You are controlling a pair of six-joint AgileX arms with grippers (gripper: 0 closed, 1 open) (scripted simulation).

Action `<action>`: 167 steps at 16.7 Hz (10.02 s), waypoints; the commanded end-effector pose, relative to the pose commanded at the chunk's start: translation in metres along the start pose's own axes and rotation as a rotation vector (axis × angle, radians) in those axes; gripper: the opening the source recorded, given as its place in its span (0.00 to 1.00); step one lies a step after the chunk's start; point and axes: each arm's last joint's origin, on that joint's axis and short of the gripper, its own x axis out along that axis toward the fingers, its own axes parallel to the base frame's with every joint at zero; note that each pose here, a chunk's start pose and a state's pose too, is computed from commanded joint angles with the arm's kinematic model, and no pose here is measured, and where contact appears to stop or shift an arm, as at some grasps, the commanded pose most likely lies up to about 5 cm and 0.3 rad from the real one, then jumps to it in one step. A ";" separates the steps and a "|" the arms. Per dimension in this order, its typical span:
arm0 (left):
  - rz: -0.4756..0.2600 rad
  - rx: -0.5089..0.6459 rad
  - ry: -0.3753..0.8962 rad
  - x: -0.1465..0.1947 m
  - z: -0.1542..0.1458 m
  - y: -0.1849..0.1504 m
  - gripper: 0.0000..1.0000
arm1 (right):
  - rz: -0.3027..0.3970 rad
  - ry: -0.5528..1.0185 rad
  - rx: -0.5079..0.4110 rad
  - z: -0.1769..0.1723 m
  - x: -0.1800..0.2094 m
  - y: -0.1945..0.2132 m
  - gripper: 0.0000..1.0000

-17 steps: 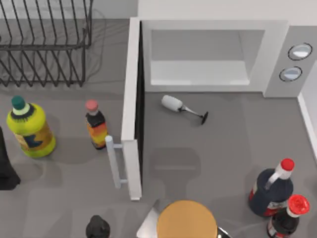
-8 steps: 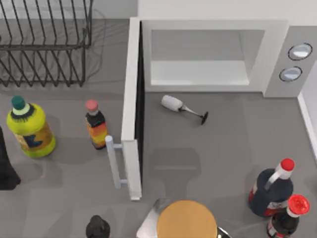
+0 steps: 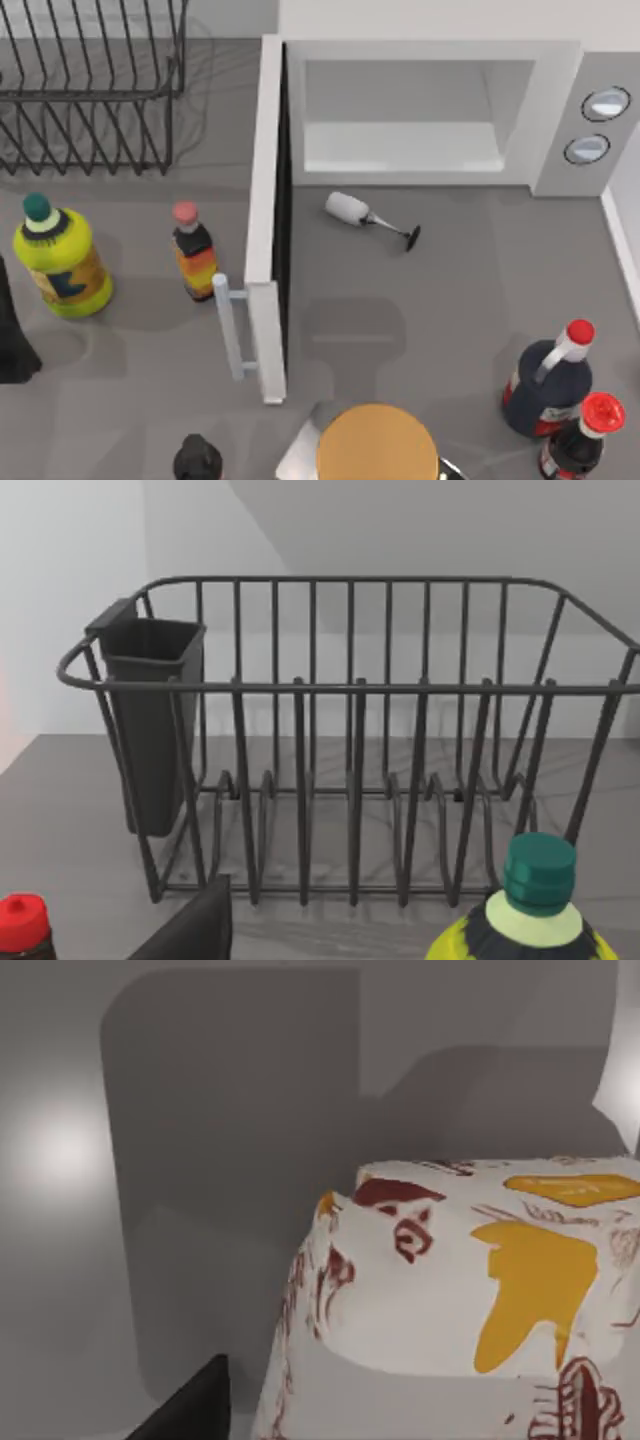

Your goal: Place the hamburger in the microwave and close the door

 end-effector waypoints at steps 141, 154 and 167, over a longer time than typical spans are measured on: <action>0.000 0.000 0.000 0.000 0.000 0.000 1.00 | -0.483 -1.194 0.685 0.364 0.026 0.206 1.00; 0.000 0.000 0.000 0.000 0.000 0.000 1.00 | -0.481 -1.205 0.685 0.348 -0.001 0.219 1.00; 0.000 0.000 0.000 0.000 0.000 0.000 1.00 | -0.491 -1.182 0.677 0.343 -0.068 0.218 1.00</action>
